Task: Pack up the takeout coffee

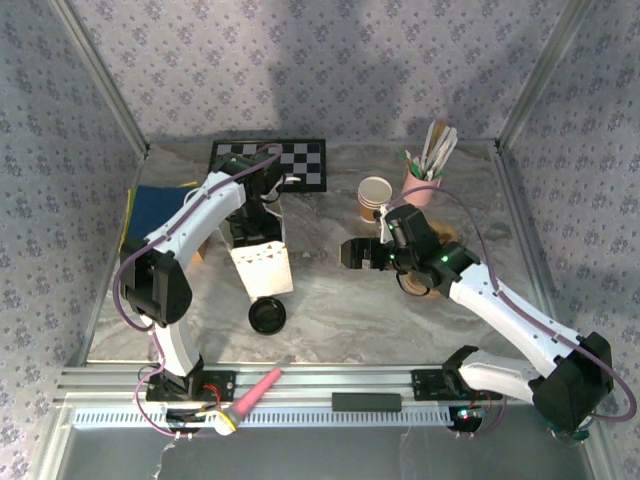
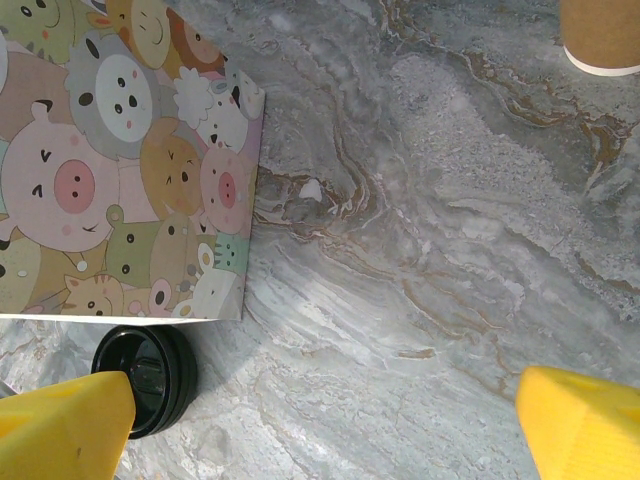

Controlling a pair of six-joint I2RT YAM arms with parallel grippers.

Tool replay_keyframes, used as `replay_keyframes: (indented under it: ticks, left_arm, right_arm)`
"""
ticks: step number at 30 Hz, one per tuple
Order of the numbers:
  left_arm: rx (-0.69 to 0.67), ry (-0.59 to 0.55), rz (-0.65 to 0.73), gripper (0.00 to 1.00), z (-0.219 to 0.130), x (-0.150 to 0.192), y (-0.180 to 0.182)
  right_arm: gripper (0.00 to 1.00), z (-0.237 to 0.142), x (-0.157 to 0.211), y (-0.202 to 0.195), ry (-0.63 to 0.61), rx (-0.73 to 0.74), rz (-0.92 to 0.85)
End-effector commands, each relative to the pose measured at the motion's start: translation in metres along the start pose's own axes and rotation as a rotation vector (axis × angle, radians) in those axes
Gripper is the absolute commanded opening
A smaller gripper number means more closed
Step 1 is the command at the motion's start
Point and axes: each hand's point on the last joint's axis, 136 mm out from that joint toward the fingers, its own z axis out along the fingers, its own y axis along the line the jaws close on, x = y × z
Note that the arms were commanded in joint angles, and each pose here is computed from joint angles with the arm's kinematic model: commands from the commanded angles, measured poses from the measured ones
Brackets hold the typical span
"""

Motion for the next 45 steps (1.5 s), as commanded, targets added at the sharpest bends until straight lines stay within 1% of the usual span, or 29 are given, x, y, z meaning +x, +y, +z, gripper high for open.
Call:
replay_keyframes:
  ticks: [1,14,45]
  left_arm:
    - [0.011,0.006,0.014,0.49,-0.003,0.005,0.002]
    - [-0.018,0.023,0.015,0.49,0.008,0.007,0.008]
    - [-0.019,0.015,0.015,0.49,0.003,0.007,0.009]
  right_arm:
    - [1.0,-0.002,0.001,-0.001,0.0,0.002,0.005]
    - [1.0,-0.004,0.001,-0.001,-0.002,0.003,0.007]
    - [1.0,-0.007,0.001,-0.001,-0.013,0.003,0.009]
